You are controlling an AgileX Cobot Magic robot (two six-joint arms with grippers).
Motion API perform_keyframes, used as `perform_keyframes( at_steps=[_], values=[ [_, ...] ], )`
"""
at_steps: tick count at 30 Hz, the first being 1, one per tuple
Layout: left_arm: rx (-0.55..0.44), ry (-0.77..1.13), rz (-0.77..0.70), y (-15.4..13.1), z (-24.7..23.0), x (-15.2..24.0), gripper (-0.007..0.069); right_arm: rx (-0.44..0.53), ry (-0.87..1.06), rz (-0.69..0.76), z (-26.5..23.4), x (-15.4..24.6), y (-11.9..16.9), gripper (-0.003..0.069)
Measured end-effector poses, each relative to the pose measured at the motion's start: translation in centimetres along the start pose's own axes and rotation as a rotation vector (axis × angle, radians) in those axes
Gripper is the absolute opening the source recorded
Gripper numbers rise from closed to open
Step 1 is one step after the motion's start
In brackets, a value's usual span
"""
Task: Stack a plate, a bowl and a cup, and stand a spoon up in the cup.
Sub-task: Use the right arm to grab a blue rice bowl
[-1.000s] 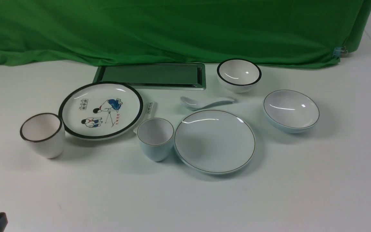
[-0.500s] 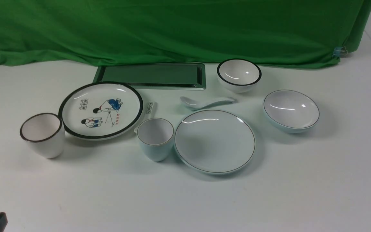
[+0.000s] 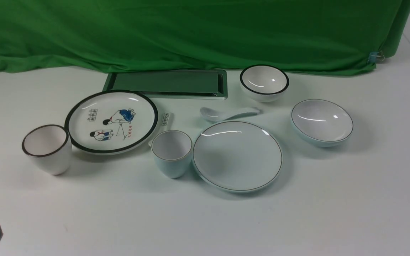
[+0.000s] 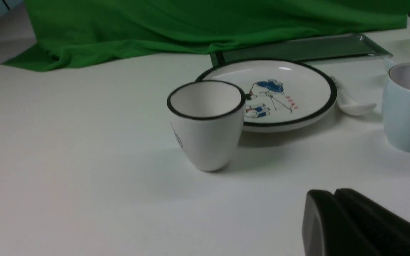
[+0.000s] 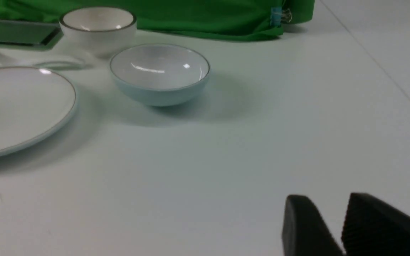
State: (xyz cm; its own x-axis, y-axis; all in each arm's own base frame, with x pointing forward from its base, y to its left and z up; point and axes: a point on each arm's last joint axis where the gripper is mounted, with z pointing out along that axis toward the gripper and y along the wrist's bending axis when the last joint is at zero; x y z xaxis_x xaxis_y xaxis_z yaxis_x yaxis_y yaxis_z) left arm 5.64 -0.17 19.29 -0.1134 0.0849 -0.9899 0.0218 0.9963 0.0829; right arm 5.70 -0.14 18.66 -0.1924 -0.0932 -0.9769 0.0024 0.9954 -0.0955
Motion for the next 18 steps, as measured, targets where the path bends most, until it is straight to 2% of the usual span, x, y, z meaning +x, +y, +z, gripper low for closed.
perform_keyframes(
  at_steps=[7,8,12,16,18],
  values=[
    [-0.081,-0.335,0.007,0.7,-0.5,-3.0,-0.0029,0.022,-0.327,0.012,-0.5,-2.9,-0.2,0.0235],
    [-0.105,-0.440,0.020,0.9,-0.9,-3.9,-0.0029,0.018,-0.417,0.059,-0.8,-3.7,-0.3,0.0236],
    [-0.145,-0.652,0.054,1.1,-2.0,-5.5,-0.0029,-0.021,-0.580,0.212,-1.5,-5.0,-0.4,0.0238],
    [-0.098,-0.826,-0.083,1.1,-3.0,-6.6,-0.0029,-0.041,-0.649,0.264,-1.8,-5.5,-0.4,0.0232],
    [-0.064,-0.853,-0.156,1.1,-3.2,-7.5,-0.0029,-0.033,-0.639,0.243,-1.8,-6.0,-0.5,0.0185]
  ],
)
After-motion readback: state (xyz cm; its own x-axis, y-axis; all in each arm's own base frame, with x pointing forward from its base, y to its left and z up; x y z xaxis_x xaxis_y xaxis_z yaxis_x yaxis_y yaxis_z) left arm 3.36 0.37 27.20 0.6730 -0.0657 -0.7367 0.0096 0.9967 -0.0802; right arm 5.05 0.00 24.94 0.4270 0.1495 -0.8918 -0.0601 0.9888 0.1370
